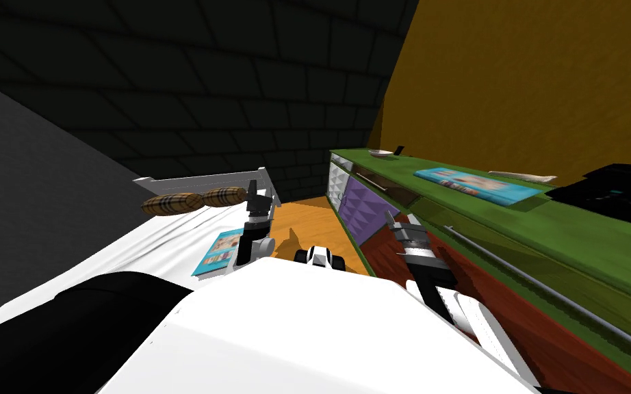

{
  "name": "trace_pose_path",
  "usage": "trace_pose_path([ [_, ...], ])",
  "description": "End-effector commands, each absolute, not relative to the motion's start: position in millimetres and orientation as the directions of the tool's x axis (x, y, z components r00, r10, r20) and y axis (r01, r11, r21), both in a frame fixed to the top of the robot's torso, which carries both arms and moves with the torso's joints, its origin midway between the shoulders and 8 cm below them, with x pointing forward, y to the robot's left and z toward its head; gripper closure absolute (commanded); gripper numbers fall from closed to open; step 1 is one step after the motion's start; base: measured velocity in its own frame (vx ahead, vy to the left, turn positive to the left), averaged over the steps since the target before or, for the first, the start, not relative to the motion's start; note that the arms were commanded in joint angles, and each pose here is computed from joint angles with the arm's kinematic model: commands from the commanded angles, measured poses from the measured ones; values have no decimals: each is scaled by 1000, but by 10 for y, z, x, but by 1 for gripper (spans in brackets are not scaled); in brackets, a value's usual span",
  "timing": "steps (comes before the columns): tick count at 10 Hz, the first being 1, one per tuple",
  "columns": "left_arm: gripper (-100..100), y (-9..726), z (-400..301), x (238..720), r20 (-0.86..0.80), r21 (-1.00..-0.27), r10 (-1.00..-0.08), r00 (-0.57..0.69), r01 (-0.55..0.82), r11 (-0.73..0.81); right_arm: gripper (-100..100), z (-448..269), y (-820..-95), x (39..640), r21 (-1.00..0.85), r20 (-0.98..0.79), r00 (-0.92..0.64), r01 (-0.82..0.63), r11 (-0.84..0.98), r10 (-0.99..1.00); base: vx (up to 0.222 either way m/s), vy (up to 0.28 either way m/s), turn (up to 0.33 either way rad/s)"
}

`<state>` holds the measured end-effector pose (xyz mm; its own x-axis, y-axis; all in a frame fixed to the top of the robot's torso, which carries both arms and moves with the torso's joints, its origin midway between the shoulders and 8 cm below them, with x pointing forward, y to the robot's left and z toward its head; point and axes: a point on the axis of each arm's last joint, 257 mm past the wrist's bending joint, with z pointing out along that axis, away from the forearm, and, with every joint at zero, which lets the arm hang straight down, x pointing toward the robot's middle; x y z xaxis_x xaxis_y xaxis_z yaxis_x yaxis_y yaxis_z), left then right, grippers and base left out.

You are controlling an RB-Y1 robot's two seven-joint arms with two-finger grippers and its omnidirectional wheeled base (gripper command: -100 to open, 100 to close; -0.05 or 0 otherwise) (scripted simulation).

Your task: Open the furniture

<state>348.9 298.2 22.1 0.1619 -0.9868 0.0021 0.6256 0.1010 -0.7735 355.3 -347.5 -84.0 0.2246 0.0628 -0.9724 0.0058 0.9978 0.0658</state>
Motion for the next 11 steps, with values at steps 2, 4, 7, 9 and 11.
trace_pose_path([
  [2,0,2981,221,3489,2,-774,-987,162,626,101,-100,-1017,-3688,3503,-78,-983,158,92,993,-92,51,31,88],
  [4,0,2981,221,3489,2,-774,-987,162,626,101,-100,-1119,-3846,3462,-169,-977,108,140,976,-184,69,33,85],
  [7,0,2982,221,3489,2,-774,-987,162,626,101,-100,-1296,-4180,3350,-338,-938,-1,218,916,-346,57,27,85],
  [9,0,2982,221,3489,2,-774,-987,162,626,101,-100,-1372,-4350,3280,-426,-903,-62,246,871,-424,63,25,82],
  [11,0,2982,221,3489,2,-774,-987,162,626,101,-100,-1435,-4520,3204,-511,-859,-124,266,818,-496,64,26,85],
])
